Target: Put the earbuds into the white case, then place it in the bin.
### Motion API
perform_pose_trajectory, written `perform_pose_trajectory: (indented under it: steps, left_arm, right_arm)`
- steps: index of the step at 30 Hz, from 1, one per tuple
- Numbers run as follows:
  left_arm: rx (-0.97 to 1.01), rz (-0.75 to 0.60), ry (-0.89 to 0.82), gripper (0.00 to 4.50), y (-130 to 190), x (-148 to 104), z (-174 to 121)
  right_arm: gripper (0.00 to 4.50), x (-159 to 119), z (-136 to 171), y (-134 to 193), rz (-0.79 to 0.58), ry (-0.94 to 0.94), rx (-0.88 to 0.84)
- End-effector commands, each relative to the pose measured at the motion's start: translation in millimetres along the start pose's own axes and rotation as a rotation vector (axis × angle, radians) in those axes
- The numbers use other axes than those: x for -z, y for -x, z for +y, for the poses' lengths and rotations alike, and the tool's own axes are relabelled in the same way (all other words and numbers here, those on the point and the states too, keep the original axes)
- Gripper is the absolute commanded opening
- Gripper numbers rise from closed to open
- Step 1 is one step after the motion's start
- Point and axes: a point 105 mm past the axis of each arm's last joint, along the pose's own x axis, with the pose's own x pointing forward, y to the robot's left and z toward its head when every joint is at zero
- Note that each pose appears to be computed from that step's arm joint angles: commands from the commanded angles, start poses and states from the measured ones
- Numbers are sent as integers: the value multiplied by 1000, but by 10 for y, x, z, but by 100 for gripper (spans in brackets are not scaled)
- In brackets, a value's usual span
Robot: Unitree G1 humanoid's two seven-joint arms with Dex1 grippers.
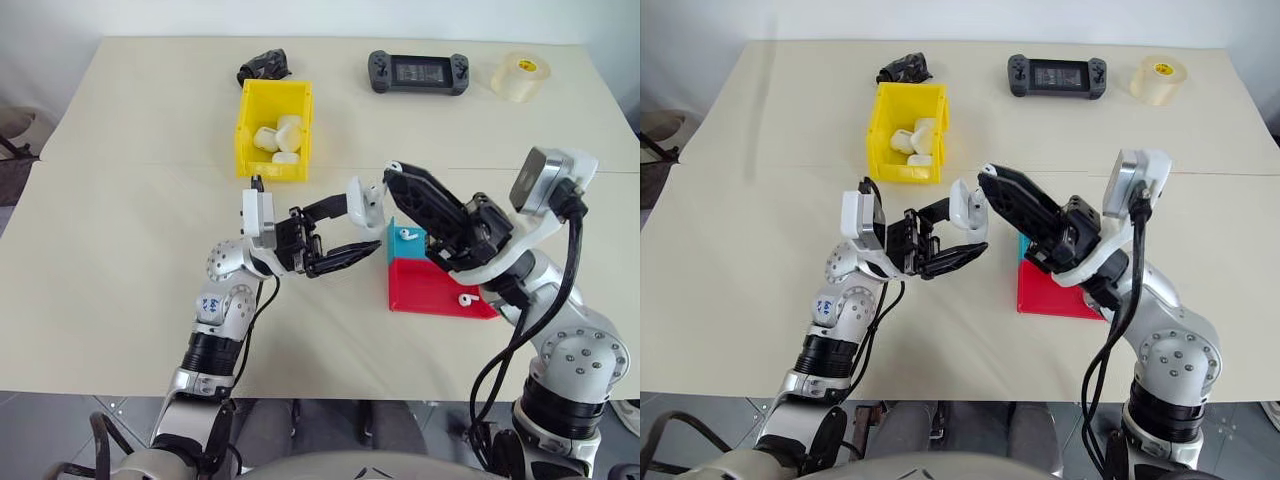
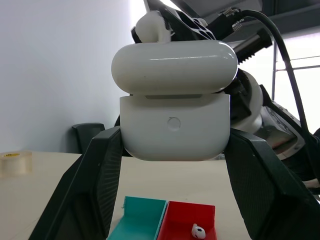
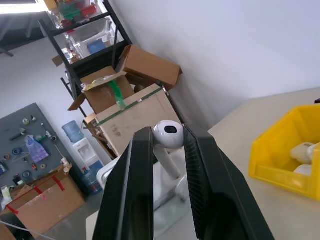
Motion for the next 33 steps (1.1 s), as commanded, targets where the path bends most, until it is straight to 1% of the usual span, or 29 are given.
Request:
perform_pose_trajectory:
  steps: [1, 13, 18, 20, 21, 26, 28, 30, 32, 33]
  left_arm:
    - [17, -9, -13, 274, -43, -35, -9]
    - [15, -20, -16, 274, -72, -51, -4]
    - [13, -28, -22, 274, -77, -73, -1]
    - [12, -26, -24, 274, -73, -76, 1]
    - [11, -23, -25, 274, -68, -78, 3]
    - [10, -4, -25, 274, -31, -81, 1]
    - [0, 36, -34, 274, 4, -57, 15]
    - [-33, 96, -48, 274, 56, -20, 70]
    - [-84, 235, -97, 274, 180, 67, 183]
    - [-93, 333, -135, 274, 259, 126, 236]
  right_arm:
    - [49, 10, 144, 16, -18, 7, -35]
    - [49, 245, 102, 107, 29, -17, 12]
    - [49, 320, -11, 151, 57, -23, 71]
    - [123, 330, -15, 150, 69, -18, 65]
    - [149, 328, -5, 149, 79, -5, 52]
    - [323, 242, -31, 179, 90, 79, 56]
    - [386, 198, -54, 228, 109, 130, 68]
    - [386, 151, -81, 297, 126, 161, 82]
    - [386, 108, -131, 429, 170, 201, 108]
    - [366, 87, -161, 496, 193, 221, 125]
